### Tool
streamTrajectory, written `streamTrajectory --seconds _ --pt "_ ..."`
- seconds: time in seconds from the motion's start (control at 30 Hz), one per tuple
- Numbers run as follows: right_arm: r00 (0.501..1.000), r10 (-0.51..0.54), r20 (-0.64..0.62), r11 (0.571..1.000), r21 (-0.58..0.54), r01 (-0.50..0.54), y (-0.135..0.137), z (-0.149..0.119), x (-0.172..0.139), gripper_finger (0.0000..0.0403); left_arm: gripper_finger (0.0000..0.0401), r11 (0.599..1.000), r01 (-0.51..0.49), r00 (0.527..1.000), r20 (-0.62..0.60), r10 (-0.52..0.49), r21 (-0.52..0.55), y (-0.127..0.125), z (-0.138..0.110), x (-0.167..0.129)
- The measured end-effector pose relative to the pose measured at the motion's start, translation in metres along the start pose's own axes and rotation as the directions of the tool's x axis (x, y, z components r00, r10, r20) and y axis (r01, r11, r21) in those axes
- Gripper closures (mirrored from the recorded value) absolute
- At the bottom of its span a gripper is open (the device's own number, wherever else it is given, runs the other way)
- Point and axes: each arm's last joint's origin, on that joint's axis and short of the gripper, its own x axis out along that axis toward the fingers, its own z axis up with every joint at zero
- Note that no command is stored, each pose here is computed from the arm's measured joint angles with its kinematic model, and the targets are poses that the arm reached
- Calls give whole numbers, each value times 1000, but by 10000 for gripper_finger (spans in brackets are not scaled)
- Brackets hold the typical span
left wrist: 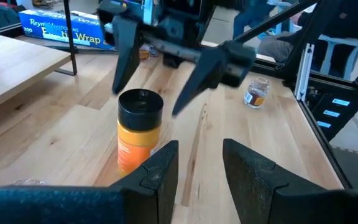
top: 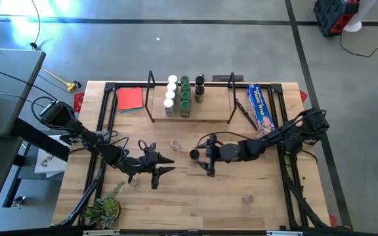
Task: Shelf spices
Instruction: Put the black seasoning bottle on the shelf
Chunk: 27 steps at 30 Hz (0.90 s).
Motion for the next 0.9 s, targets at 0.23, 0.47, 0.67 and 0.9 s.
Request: streamTrajectory --seconds 0.23,0.47,0.67,0.9 --pt "993 -76 -95 995 -73 69 2 21 18 123 280 1000 0 1000 0 0 -6 0 0 0" --pt "981 -80 -179 996 -41 74 1 19 20 179 280 1000 16 1000 -7 -16 -7 0 0 0" --pt "983 -89 -162 996 -22 86 2 28 21 211 280 1000 24 1000 -9 -25 -5 -2 -1 -1" --pt "921 -296 -254 954 -121 274 -55 74 26 211 280 999 42 999 -12 -42 -3 -6 -3 -4"
